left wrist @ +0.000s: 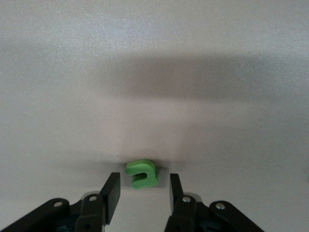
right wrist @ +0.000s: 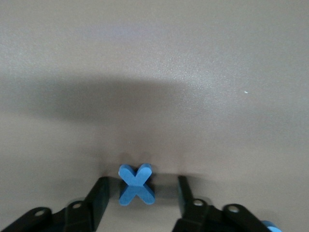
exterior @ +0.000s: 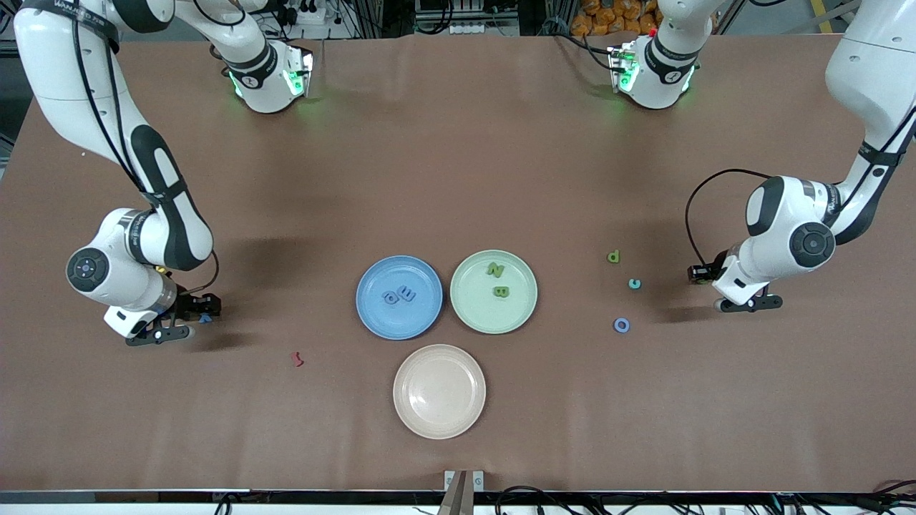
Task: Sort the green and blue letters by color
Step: 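Grasp the blue x with the right gripper while the left gripper grasps green u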
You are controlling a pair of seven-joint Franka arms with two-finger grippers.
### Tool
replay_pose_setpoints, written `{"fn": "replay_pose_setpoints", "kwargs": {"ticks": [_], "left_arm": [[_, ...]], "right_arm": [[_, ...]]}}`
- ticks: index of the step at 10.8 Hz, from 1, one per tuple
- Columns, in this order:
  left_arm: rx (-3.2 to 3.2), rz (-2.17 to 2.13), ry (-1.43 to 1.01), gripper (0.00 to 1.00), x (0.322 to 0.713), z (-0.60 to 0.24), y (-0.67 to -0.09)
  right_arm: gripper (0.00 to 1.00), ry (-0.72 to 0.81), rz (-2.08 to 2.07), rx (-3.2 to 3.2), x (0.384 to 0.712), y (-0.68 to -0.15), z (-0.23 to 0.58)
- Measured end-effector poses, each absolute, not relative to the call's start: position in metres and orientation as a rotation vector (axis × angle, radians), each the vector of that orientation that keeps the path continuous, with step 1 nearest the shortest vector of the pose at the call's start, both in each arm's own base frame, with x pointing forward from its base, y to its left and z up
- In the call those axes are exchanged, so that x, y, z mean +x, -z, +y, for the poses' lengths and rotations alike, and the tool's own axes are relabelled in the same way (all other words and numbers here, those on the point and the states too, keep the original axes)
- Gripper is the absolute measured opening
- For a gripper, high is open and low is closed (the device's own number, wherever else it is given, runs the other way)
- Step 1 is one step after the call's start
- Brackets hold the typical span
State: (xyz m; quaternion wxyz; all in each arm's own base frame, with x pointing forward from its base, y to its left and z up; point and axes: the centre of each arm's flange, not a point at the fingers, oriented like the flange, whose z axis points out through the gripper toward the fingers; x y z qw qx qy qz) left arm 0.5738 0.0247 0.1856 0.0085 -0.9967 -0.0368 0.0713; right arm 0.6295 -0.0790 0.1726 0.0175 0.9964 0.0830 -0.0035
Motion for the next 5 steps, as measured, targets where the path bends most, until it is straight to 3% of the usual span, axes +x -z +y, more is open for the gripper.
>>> {"fn": "replay_pose_setpoints", "kwargs": {"ticks": [3, 5], "left_arm": [[-3.114, -0.112, -0.226, 0.48, 0.5733, 0.0248, -0.1838], [-3.116, -0.111, -0.228, 0.46, 0.5732, 0.0246, -0.1825]], "right_arm": [[0.31, -0.003, 0.262, 3.098, 0.6312, -0.1769, -0.0759], [0.31, -0.005, 0.263, 3.098, 0.6314, -0.1767, -0.0756]]}}
